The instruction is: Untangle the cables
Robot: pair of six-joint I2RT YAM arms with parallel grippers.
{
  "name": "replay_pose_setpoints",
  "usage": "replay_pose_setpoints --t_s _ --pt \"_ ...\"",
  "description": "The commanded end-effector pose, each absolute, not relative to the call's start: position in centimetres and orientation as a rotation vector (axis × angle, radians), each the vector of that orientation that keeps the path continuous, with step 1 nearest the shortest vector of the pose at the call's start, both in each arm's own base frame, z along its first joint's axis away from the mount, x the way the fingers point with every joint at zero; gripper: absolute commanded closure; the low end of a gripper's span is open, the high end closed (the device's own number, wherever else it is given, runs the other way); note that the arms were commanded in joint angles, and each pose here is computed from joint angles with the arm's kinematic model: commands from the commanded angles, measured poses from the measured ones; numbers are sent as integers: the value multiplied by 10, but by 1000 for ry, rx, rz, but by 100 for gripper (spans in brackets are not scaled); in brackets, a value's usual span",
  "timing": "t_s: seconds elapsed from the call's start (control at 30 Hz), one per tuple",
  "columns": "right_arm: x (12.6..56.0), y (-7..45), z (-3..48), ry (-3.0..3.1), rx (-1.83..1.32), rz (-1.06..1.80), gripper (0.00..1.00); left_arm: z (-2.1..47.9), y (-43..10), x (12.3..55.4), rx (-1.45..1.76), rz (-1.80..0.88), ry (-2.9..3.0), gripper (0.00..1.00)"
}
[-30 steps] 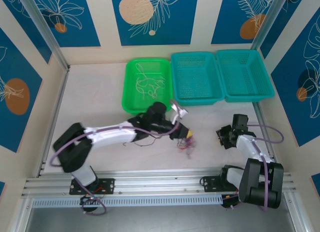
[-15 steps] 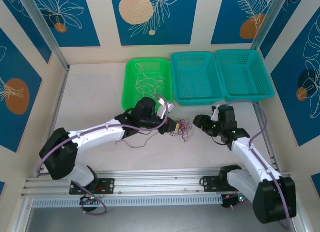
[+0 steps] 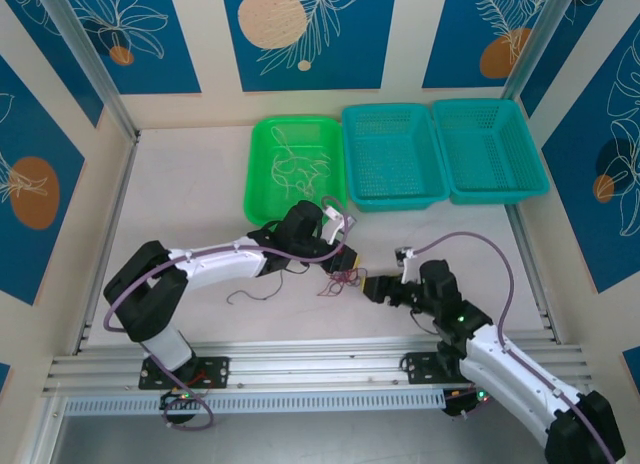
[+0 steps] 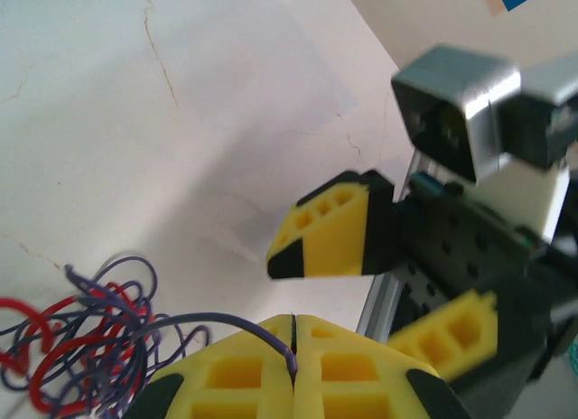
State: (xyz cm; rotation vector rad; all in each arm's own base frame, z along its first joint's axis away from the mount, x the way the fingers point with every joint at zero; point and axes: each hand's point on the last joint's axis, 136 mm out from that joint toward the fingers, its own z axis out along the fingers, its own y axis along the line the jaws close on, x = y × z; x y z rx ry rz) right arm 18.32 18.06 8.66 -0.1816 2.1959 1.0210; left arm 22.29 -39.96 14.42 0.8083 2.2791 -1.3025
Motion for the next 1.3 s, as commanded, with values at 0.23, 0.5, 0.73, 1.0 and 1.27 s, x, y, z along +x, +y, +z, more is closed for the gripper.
replay_pose_setpoints --t_s 0.23,0.5,0.73,1.0,1.27 --pt "218 201 133 1860 -355 845 15 181 -406 214 841 -1463 2152 100" --pt "257 223 132 1855 -345 784 18 215 -407 199 890 -1568 2044 100" --pt "276 228 126 1882 -295 754 34 233 -399 191 893 -1586 1985 100" --pt "289 182 68 2178 -6 536 100 268 -376 186 923 -1468 1893 100" --pt "276 82 25 2272 652 422 97 334 -284 215 666 -1125 1793 100"
